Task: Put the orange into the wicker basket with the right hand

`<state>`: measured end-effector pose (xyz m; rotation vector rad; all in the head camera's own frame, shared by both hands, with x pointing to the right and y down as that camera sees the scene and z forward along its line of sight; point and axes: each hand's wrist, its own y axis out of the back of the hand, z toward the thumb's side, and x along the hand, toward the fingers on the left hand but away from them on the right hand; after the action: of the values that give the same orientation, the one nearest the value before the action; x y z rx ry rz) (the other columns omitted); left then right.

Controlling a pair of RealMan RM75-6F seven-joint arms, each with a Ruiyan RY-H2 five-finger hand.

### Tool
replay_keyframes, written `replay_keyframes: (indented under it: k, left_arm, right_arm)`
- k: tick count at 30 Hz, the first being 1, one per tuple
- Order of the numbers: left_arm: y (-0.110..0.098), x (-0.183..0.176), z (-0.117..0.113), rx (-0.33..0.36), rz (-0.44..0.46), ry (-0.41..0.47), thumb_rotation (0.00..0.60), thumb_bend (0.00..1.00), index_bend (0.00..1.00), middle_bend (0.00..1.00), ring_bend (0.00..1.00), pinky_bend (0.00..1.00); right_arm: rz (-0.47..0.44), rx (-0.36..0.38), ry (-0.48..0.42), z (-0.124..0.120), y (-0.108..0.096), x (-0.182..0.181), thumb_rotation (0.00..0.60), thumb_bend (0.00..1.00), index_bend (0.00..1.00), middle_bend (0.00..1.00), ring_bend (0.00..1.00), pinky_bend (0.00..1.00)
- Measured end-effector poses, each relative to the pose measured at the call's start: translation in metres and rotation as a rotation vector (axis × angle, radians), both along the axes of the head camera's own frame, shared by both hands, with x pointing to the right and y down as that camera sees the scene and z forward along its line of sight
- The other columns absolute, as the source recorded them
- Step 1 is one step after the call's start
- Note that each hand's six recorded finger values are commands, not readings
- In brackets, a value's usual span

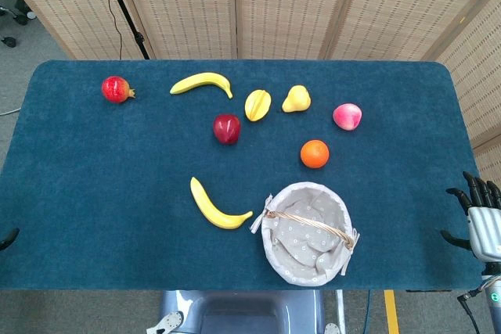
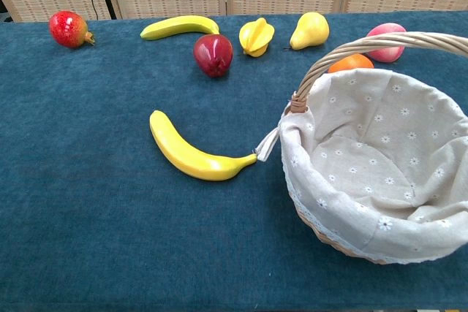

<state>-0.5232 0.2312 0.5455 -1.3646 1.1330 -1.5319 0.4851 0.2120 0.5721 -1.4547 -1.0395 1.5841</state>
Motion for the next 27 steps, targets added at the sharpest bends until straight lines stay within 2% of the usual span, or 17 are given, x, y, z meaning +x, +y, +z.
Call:
replay_keyframes:
  k: [13, 17, 27]
  left_arm:
    - [-0.001, 0.012, 0.006, -0.014, 0.026, 0.019, 0.6, 0.15, 0.08, 0.0, 0.0, 0.0]
    - [-0.003, 0.015, 0.007, -0.021, 0.035, 0.019, 0.6, 0.15, 0.08, 0.0, 0.0, 0.0]
    - [-0.008, 0.013, 0.02, -0.055, 0.007, 0.031, 0.6, 0.15, 0.08, 0.0, 0.0, 0.0]
  right_arm:
    - [0.0, 0.011, -0.032, -0.008, -0.006, 0.0, 0.6, 0.0, 0.25, 0.04, 0.02, 0.05]
    - [-0.012, 0.009, -0.059, -0.007, -0.017, -0.003, 0.6, 0.0, 0.23, 0.04, 0.03, 0.06]
    - [-0.086, -0.034, -0.074, 0.009, -0.056, -0.017, 0.6, 0.0, 0.09, 0.04, 0.03, 0.07]
